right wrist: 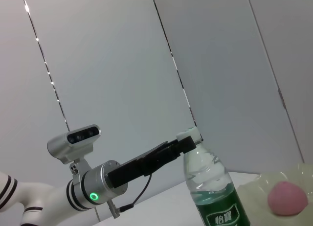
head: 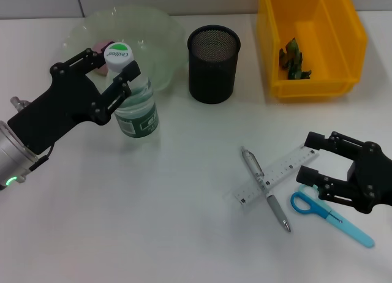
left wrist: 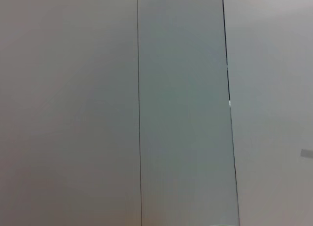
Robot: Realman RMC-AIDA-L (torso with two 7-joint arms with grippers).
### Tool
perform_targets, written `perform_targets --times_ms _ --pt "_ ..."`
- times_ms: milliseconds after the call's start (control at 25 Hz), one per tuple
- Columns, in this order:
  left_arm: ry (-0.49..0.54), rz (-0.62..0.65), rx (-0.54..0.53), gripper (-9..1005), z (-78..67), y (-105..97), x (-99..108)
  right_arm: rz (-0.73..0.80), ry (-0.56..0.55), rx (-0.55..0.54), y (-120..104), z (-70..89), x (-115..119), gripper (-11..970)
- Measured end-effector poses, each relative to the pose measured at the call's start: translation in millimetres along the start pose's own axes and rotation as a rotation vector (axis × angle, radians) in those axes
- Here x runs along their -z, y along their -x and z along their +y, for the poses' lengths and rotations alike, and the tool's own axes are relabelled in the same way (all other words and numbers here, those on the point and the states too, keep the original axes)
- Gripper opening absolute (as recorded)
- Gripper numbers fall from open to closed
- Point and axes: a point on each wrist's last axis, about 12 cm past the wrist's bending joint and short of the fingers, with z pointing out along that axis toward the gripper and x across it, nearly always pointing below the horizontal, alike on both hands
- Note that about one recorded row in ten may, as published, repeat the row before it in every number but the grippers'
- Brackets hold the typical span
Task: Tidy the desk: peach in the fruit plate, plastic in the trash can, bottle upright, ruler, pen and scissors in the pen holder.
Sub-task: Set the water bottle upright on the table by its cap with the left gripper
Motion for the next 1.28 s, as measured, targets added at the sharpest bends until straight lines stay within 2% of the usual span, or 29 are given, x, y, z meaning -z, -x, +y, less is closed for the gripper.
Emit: perform_targets --times_ms 200,520,960,1280 --pt "0.005 0.021 -0.032 440 0.3 -2.7 0.1 0.001 -0.003 0.001 -0.2 -0.2 0.2 760" --pt "0.034 0.06 -0.018 440 3.4 -7.4 -0.2 0.0 -0.001 0.002 -0.2 0.1 0.2 760" --pt "0.061 0.085 0.058 441 7.1 -9.9 1.0 -0.004 0.001 0.003 0.4 0.2 0.4 759" --pt "0.07 0.083 0.061 554 7.6 -10.0 2.0 -0.004 -0.002 0.0 -0.4 1.0 1.4 759"
